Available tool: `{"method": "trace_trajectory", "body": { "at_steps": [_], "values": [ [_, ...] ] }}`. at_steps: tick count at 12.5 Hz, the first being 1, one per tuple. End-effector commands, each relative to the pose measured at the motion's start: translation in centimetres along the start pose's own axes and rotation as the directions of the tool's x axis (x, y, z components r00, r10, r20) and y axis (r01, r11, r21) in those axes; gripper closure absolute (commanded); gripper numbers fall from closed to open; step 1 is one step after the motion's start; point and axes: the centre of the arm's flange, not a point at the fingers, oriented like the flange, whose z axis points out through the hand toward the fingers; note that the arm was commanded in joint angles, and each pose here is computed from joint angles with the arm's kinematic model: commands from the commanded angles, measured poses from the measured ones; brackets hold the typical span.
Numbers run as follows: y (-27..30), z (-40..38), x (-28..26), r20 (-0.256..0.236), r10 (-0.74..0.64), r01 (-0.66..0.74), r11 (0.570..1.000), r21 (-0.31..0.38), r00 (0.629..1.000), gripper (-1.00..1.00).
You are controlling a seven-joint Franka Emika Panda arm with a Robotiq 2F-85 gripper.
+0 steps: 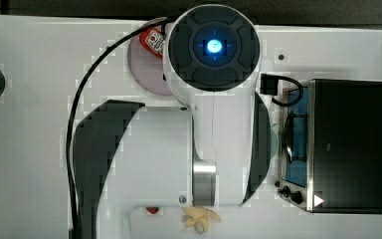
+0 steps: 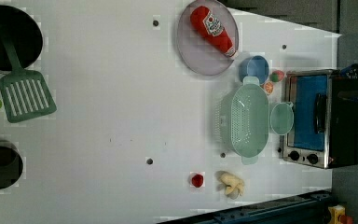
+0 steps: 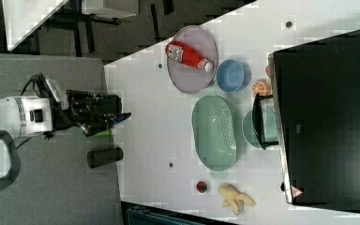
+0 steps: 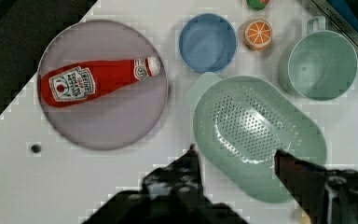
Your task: Drag strainer right to left.
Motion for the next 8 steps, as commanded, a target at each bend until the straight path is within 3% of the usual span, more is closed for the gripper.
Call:
{"method": "trace_trajectory", "body": {
  "at_steps": [1,3,8],
  "values": [
    [15.0,-7.8,-5.4,0.015,0.078,-0.078,0.997,0.001,0.997,-0.6],
    [14.8,-7.6,-5.3,0.017,0.076,-0.076,0.997,-0.003,0.997,-0.99],
    [11.5,-0.8,-5.2,0.085,0.072,-0.063,0.992,-0.107,0.994,-1.0]
  ]
}}
